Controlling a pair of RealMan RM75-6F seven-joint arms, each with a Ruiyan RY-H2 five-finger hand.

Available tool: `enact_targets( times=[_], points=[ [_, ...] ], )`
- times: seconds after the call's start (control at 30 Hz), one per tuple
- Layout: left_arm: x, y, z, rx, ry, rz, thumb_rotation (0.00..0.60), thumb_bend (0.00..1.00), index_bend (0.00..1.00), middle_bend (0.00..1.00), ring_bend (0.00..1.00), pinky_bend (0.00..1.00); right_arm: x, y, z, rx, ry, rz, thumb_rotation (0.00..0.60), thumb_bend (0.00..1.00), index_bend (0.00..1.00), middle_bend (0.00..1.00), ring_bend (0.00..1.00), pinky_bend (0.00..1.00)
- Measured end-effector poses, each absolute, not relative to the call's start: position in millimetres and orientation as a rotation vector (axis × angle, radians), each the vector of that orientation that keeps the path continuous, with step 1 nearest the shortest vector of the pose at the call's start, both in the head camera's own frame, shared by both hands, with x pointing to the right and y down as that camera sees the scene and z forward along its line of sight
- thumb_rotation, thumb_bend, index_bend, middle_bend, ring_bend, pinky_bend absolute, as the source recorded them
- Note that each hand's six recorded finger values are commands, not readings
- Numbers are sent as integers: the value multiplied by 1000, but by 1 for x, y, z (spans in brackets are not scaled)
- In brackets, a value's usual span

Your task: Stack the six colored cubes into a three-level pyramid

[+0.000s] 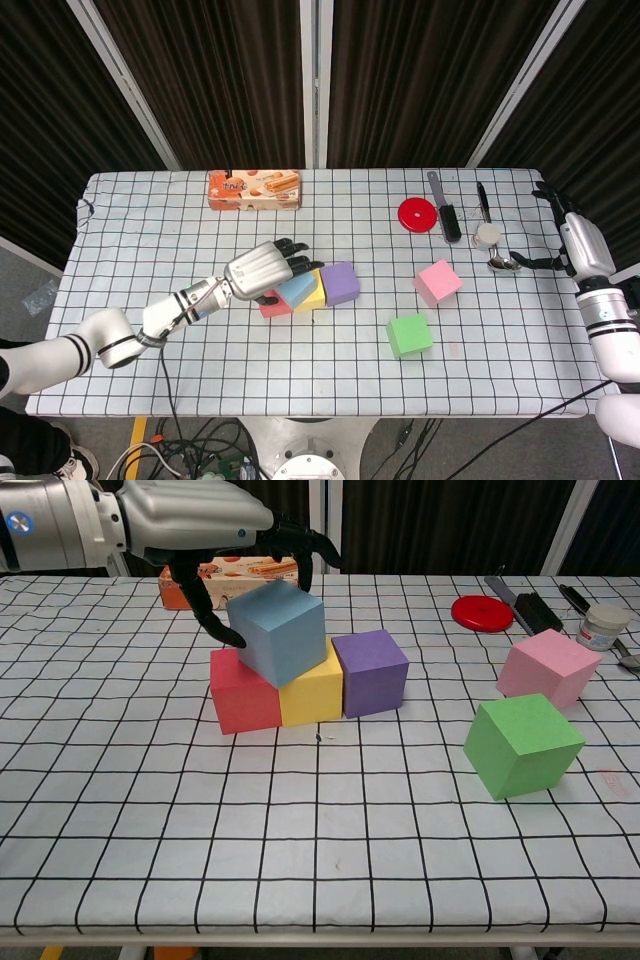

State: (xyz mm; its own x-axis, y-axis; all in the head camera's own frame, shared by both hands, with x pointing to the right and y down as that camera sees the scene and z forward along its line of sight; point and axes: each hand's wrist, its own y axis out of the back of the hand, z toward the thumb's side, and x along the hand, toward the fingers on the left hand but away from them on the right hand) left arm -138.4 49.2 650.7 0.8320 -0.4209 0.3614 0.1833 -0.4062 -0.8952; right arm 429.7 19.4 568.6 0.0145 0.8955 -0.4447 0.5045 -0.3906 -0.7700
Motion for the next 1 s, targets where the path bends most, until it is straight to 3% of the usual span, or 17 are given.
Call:
enact_targets(
  times=[0.33,0.63,0.8,1.0],
  points=[
    [-159,37,632,-1822,234,-691,600,110,101,212,102,247,425,18,561,-1901,-1412,1324,600,85,0,129,0,0],
    [-271,17,611,-1715,538,-990,600,108,102,210,100,261,404,23,559,-1964,-1244,1332,600,47,0,233,0,0],
    [-355,28,606,-1595,737,-1191,600,109,103,219,100,262,377,37,562,-2016,-936,1330,600,26,0,234,0,0],
    [-405,29,600,-1486,874,-1293,600,103,102,220,100,260,345,67,575,-2070,-566,1374,600,18,0,209,0,0]
  ],
)
